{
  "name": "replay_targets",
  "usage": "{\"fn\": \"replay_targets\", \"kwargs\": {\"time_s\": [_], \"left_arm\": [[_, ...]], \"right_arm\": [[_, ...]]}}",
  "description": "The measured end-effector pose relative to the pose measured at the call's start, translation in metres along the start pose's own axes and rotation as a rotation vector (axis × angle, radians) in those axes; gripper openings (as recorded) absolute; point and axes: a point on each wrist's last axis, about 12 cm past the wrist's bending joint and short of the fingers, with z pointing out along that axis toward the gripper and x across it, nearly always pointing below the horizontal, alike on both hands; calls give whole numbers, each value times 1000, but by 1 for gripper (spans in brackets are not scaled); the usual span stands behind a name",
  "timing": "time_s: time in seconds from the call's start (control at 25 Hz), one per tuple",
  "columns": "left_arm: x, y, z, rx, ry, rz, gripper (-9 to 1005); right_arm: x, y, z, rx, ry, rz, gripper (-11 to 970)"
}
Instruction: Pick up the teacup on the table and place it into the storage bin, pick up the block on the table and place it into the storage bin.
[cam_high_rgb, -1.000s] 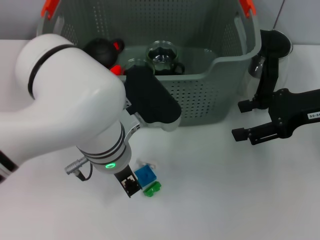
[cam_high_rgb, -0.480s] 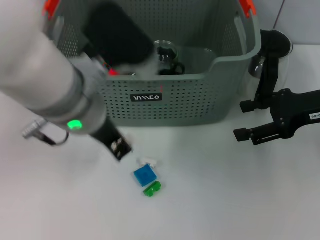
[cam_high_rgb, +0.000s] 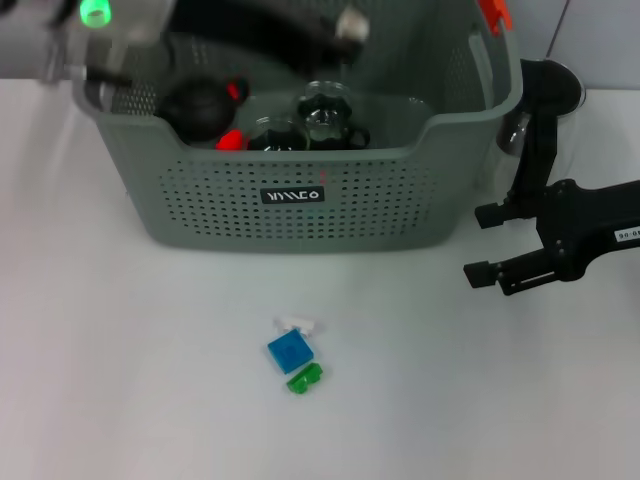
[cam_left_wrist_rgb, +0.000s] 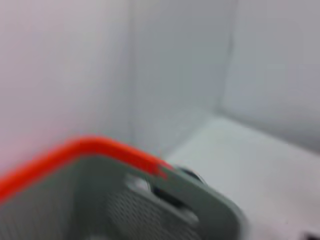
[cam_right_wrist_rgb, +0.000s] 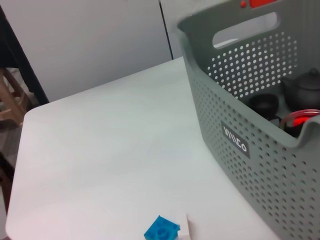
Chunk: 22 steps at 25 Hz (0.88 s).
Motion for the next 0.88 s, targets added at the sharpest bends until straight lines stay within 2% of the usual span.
{"fn": "replay_targets", "kwargs": {"time_s": [0.12,0.24,0.36,0.44,0.52,0.72,0.84,0.88], "left_arm": [[-4,29,3,-25,-63,-48,192],[5,66,16,-51,-56,-152,192],[15,89,30,-48,-14,-237,193],[23,98,37,-45,11,-276,193],[28,101,42,-44,16,-295,193],[28,99,44,-44,4,-291,301],[25,94,39,-21,-5,-268,432],[21,87,34,14,-22,-243,476]], "right_arm": [[0,0,0,-3,0,-2,945],[0,0,0,-3,0,-1,944],[1,1,0,-3,0,0,944],[1,1,0,-3,0,1,944],[1,1,0,-1,0,2,944],[1,0,0,1,0,2,944],[1,0,0,3,0,0,944],[1,0,0,4,0,0,944]]}}
